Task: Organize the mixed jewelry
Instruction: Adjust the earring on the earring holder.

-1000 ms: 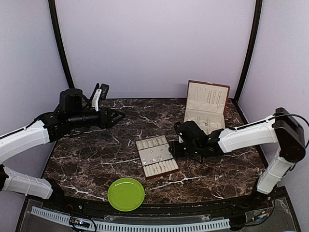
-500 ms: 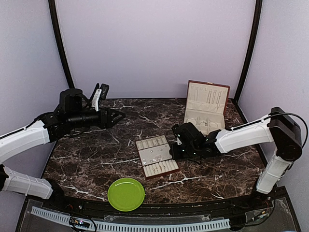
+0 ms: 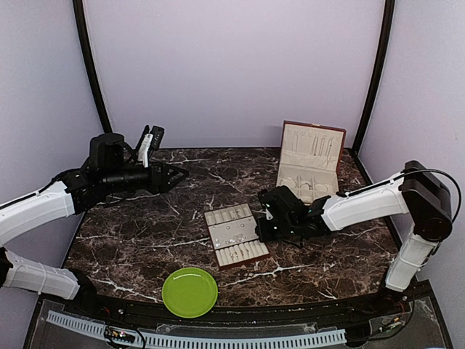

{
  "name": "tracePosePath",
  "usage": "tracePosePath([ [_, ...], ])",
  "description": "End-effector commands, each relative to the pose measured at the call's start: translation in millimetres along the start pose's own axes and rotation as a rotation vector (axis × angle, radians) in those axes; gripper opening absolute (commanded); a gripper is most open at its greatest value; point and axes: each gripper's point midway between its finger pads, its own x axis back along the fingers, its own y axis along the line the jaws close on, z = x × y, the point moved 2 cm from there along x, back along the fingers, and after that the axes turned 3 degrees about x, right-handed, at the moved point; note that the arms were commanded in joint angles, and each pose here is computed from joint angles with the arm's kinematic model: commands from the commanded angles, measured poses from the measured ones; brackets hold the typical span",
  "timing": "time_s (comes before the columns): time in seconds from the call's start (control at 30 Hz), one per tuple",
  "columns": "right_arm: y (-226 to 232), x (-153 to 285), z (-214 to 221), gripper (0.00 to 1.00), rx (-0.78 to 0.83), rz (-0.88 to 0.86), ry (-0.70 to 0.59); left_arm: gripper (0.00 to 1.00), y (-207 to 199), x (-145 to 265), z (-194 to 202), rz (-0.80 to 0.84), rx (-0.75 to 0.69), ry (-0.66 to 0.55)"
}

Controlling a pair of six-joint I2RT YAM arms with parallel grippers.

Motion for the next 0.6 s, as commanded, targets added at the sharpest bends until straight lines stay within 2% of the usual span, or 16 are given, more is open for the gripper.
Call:
tracePosePath([
  [0.0,1.9,-2.8,1.4,0.10,0.023,0.013,0.014,0.55,-4.1,4.2,-1.6,0.018,-0.019,-0.018],
  [0.57,-7.7,-2.5,19.2,0.07,0.031,0.043,0.060,0.55,-3.6,3.8,-1.3,0.015,-0.018,-0.017],
])
